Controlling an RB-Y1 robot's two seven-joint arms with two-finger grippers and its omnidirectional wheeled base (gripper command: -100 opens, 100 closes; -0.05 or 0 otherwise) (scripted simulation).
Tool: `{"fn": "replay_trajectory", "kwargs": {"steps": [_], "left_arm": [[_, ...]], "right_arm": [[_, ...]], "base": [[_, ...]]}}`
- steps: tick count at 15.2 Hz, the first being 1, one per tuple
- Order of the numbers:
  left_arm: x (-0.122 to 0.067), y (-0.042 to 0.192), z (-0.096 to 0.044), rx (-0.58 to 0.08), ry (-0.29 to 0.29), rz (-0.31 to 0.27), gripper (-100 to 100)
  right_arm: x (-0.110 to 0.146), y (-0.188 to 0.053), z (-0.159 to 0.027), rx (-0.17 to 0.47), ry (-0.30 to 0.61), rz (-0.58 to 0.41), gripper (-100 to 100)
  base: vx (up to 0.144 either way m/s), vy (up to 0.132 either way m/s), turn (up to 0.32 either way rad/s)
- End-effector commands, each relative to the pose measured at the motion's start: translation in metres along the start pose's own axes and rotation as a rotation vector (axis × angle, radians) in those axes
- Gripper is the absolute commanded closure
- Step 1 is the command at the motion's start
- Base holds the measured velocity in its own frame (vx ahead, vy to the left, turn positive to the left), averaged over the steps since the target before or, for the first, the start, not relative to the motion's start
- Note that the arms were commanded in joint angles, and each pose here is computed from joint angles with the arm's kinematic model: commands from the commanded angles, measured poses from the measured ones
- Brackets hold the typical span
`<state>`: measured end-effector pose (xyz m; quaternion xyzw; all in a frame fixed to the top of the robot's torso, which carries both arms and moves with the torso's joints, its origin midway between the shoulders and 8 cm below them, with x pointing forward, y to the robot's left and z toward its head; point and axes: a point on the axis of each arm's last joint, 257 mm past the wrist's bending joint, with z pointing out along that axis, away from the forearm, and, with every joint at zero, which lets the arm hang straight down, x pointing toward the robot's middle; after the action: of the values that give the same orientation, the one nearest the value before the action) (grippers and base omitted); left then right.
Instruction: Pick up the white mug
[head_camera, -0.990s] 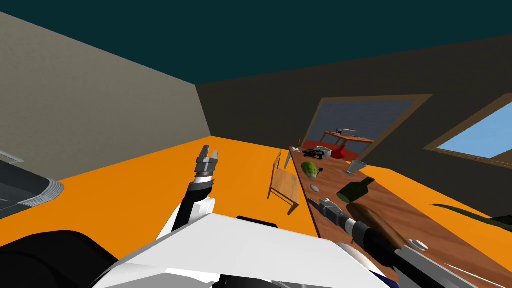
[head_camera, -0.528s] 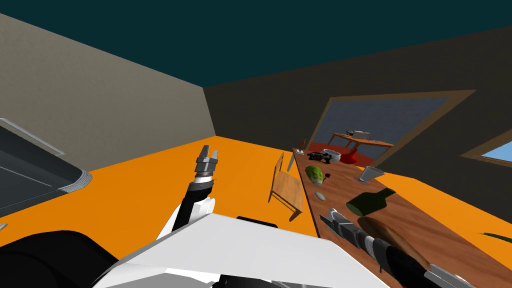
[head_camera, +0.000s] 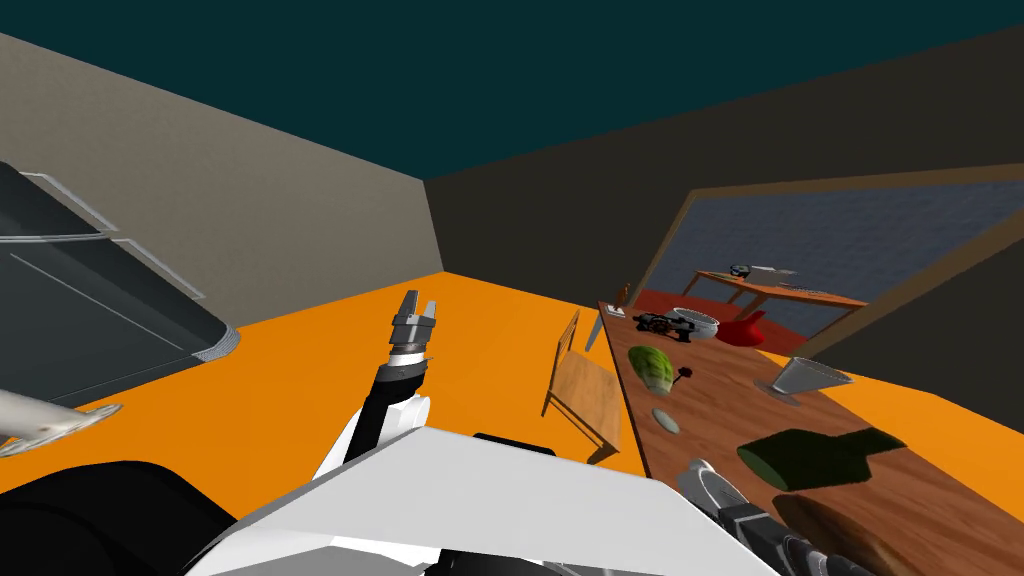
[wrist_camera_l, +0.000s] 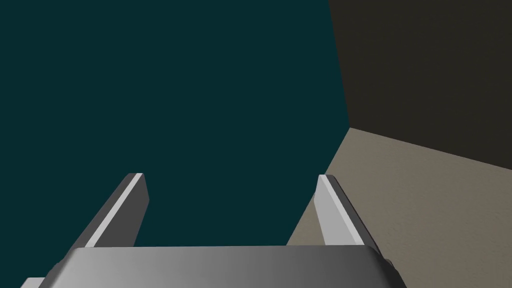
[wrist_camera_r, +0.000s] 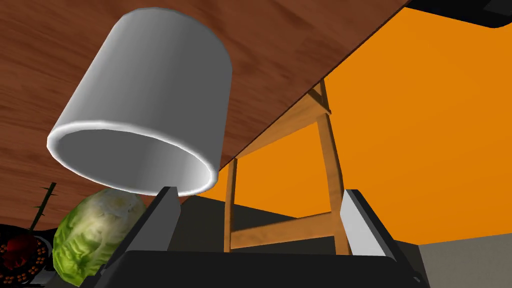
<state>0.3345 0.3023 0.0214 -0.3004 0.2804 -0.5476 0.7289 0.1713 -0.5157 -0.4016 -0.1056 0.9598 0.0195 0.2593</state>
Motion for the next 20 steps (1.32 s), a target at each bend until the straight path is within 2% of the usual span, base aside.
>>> {"fn": "replay_trajectory", "kwargs": {"steps": [1, 2, 3, 5, 6, 8, 9, 11, 12, 13, 14, 20], "left_arm": [[0.0, 0.0, 0.0, 0.0, 0.0, 0.0, 0], [0.0, 0.0, 0.0, 0.0, 0.0, 0.0, 0], [0.0, 0.0, 0.0, 0.0, 0.0, 0.0, 0], [0.0, 0.0, 0.0, 0.0, 0.0, 0.0, 0], [0.0, 0.0, 0.0, 0.0, 0.0, 0.0, 0], [0.0, 0.0, 0.0, 0.0, 0.0, 0.0, 0], [0.0, 0.0, 0.0, 0.0, 0.0, 0.0, 0], [0.0, 0.0, 0.0, 0.0, 0.0, 0.0, 0], [0.0, 0.0, 0.0, 0.0, 0.0, 0.0, 0], [0.0, 0.0, 0.0, 0.0, 0.0, 0.0, 0], [0.0, 0.0, 0.0, 0.0, 0.0, 0.0, 0], [0.0, 0.0, 0.0, 0.0, 0.0, 0.0, 0]], "right_arm": [[0.014, -0.001, 0.0, 0.004, 0.029, -0.012, -100], [0.039, -0.003, -0.008, 0.007, 0.086, -0.028, -100], [0.039, -0.003, -0.008, 0.007, 0.086, -0.028, -100], [0.086, -0.004, -0.026, 0.003, 0.191, -0.053, -100], [0.086, -0.004, -0.026, 0.003, 0.191, -0.053, -100], [0.124, -0.002, -0.044, -0.007, 0.276, -0.07, -100], [0.124, -0.002, -0.044, -0.007, 0.276, -0.07, -100], [0.15, 0.0, -0.059, -0.018, 0.336, -0.081, -100], [0.158, 0.001, -0.064, -0.022, 0.354, -0.084, -100], [0.146, -0.002, -0.058, -0.016, 0.328, -0.079, -100], [0.155, 0.001, -0.055, -0.012, 0.329, -0.072, -100], [0.169, 0.008, -0.044, -0.003, 0.322, -0.053, -100]], "base": [[0.096, -0.004, 0.044], [0.104, 0.004, 0.093], [0.093, 0.015, 0.116], [0.121, 0.016, 0.191], [0.128, 0.007, 0.16], [0.144, -0.009, 0.167], [0.128, -0.013, 0.131], [0.092, -0.019, 0.141], [0.083, -0.032, 0.135], [0.049, -0.024, 0.046], [0.016, -0.015, 0.059], [-0.012, -0.011, 0.064]]}}
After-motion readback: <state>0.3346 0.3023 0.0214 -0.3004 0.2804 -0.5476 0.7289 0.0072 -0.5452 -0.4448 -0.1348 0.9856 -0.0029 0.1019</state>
